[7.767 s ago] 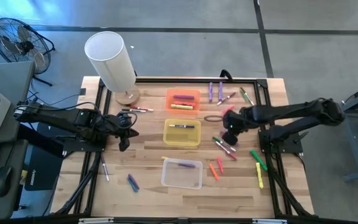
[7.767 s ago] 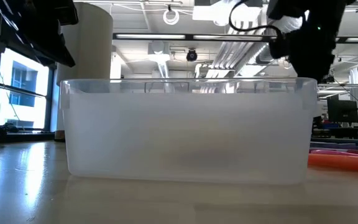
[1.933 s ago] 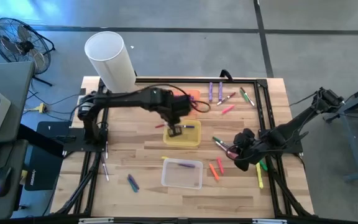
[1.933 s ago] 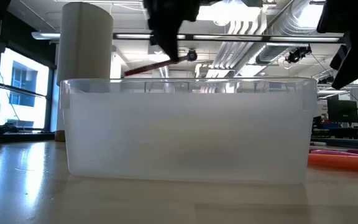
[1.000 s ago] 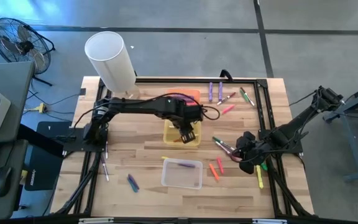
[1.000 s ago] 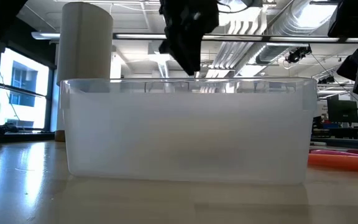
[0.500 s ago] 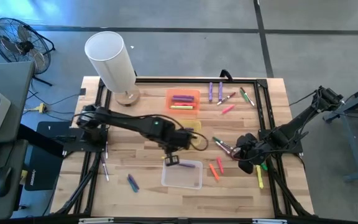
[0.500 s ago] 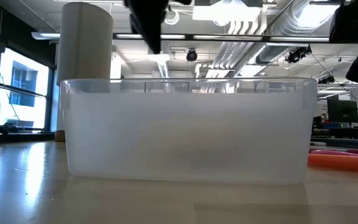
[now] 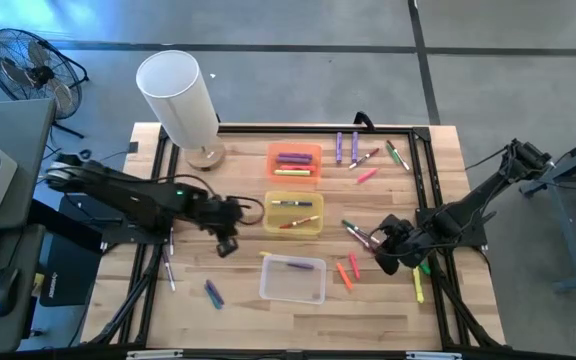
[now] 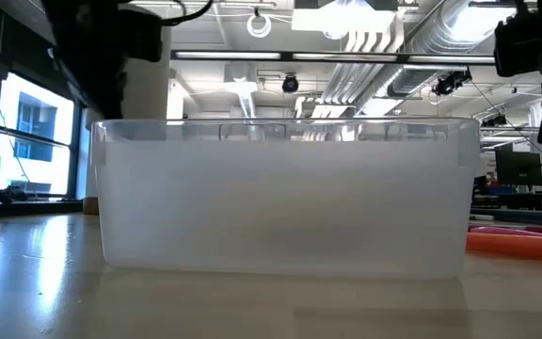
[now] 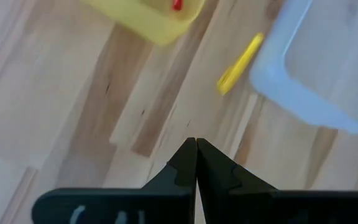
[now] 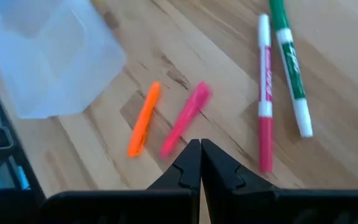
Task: Pick & Place Markers
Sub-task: Put the bottom pink pen into the white bin
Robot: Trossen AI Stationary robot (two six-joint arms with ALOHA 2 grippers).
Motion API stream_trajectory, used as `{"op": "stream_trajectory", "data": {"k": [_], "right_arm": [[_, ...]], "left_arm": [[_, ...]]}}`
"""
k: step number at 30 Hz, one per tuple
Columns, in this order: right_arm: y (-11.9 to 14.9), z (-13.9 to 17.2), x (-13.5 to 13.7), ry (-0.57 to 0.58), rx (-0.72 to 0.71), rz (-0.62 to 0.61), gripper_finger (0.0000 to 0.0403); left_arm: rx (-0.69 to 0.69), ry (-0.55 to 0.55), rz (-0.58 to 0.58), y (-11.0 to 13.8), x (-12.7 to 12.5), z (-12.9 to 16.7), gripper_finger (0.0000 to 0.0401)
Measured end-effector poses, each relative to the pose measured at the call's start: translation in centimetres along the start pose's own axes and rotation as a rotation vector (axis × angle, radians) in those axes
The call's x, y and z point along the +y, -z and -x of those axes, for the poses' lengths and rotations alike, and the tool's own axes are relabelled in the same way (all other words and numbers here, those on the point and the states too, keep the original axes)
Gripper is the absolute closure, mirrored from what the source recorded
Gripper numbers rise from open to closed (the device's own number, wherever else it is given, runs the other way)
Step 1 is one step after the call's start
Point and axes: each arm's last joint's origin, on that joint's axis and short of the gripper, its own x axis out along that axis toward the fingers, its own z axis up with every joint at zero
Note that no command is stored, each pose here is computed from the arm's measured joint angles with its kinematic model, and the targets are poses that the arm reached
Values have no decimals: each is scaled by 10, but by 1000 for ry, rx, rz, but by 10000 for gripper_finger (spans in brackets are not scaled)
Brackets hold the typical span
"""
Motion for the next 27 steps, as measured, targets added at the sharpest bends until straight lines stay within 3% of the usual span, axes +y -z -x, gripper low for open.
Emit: {"op": "stream_trajectory", "data": {"k": [6,16,20,27], "right_arm": [[-10,-9,40,167,57,-27,403],[-31,-51,112,570,213,-30,402],[-34,-75,128,602,243,-44,402],[-34,-100,133,592,236,-120,402]], "left_arm": [[-23,9,-5,27,21,8,400],[-29,27,-150,34,26,11,400],[-16,35,-207,35,26,11,400],[13,41,-262,37,27,12,400]]}}
